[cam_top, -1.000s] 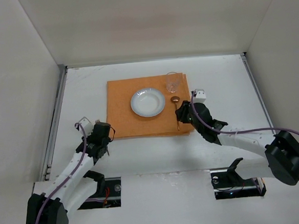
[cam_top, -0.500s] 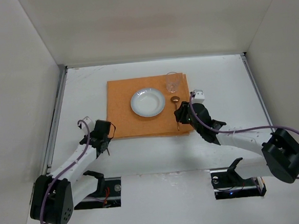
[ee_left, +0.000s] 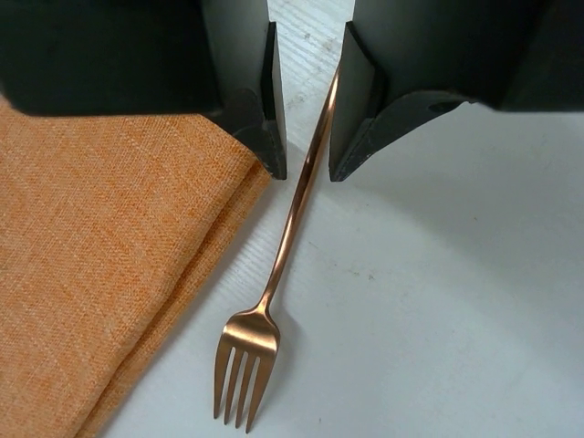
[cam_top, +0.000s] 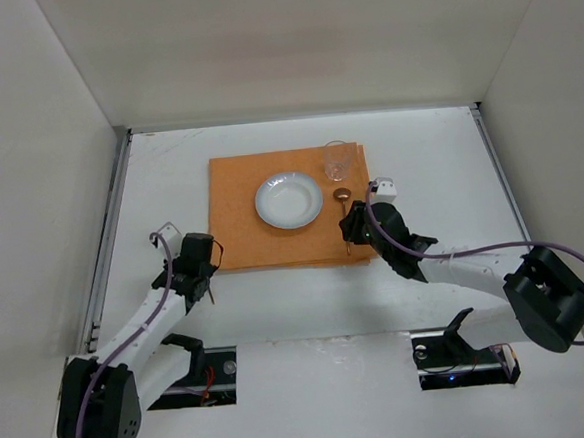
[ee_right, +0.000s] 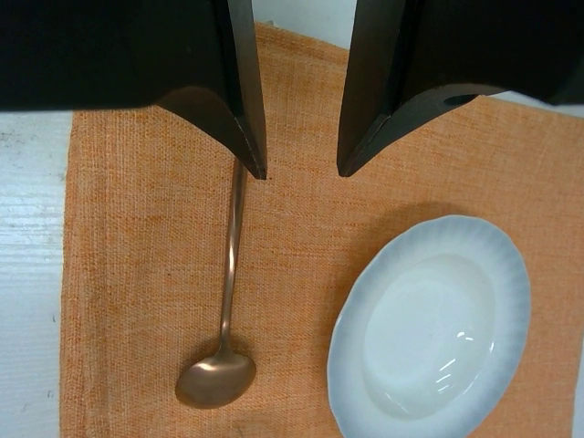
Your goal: Set the dinner table for one person
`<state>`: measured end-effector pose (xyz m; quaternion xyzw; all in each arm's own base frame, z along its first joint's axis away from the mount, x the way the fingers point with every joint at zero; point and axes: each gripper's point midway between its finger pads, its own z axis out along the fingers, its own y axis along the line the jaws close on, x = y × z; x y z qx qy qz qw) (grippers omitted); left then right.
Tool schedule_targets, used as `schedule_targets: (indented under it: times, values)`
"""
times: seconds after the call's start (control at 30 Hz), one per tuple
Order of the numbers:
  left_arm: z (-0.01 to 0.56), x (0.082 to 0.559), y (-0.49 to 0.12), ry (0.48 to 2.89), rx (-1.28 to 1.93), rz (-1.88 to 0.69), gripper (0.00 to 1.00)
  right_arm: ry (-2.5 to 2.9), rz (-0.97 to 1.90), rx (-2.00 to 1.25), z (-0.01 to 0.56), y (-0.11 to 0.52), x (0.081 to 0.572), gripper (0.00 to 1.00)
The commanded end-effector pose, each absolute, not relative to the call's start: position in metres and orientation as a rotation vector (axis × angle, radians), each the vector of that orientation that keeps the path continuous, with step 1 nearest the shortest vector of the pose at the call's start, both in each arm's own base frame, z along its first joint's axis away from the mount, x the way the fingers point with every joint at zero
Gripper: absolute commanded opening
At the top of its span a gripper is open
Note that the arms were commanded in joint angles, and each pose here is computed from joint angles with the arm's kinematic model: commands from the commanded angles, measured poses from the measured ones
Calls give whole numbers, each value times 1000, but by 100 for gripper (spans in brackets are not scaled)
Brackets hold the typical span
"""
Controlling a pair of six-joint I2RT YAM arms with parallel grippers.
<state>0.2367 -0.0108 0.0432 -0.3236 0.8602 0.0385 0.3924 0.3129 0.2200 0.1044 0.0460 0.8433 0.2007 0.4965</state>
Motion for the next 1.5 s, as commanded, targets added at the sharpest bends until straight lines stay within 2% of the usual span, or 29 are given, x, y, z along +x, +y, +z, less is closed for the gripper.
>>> schedule_targets:
  times: [0.0,0.33,0.47,0.83,1.1,1.3,1.47]
  values:
    - [30,233,-15,2251,-761,111,22,1964,558,119,132,234,323,43]
    - [8,229,-13,2339,-790,173,18,1971,558,115,130,235,322,43]
    - [5,227,-15,2360,-793,184,7,1971,559,117,129,235,322,43]
    - [74,242,-17,2226,-693,120,3,1976,548,123,125,233,324,43]
    - [126,286,-65,2209,-420,73,4,1944,548,158,132,223,324,44]
    - [115,338,-106,2226,-210,107,5,1931,546,171,134,221,324,45]
    - [100,356,-116,2256,-77,181,5,1926,538,178,134,218,325,45]
